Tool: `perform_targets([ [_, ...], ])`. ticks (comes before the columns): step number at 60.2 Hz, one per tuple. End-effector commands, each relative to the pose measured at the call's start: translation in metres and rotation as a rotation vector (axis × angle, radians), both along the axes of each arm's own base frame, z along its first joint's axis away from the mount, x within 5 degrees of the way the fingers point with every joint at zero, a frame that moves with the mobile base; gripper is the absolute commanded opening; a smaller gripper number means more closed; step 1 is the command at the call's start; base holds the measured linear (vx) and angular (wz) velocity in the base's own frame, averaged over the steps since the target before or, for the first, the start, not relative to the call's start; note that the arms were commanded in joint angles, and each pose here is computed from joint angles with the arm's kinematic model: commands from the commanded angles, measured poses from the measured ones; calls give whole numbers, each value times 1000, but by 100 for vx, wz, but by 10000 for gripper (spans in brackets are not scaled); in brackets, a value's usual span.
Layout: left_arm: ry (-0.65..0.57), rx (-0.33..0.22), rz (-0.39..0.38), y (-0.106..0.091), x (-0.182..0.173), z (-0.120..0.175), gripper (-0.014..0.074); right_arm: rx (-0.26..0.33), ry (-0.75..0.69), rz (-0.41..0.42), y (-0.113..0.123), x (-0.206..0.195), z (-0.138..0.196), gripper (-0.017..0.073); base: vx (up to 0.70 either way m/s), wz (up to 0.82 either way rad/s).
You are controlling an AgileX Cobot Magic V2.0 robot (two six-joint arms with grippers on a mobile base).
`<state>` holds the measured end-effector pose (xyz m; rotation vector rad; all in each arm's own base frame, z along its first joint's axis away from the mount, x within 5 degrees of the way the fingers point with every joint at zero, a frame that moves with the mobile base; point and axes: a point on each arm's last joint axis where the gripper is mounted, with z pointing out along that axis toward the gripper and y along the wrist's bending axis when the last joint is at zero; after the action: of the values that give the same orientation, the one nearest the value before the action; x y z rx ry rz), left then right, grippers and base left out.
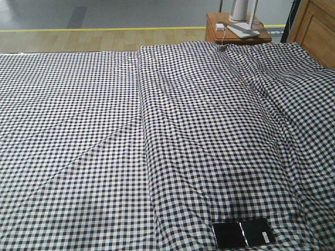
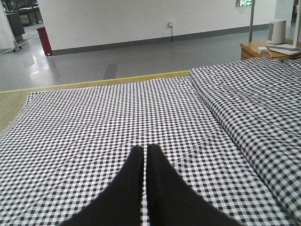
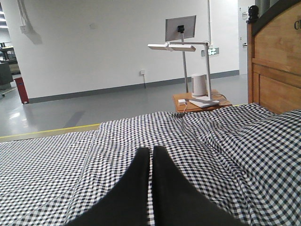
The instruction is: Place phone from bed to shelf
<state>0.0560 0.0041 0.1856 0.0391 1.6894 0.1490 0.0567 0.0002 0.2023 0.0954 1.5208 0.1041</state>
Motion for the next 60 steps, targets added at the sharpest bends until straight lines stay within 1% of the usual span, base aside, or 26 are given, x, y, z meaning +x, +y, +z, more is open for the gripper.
perform_targets([
  [1, -106, -6, 3, 0, -1, 15, 1, -17, -84, -7, 0, -1, 6, -8, 0, 0],
  [49, -106, -6, 3, 0, -1, 15, 1, -17, -84, -7, 0, -1, 6, -8, 0, 0],
  [60, -106, -6, 3, 0, -1, 15, 1, -16, -104, -7, 0, -2, 8, -8, 0, 0],
])
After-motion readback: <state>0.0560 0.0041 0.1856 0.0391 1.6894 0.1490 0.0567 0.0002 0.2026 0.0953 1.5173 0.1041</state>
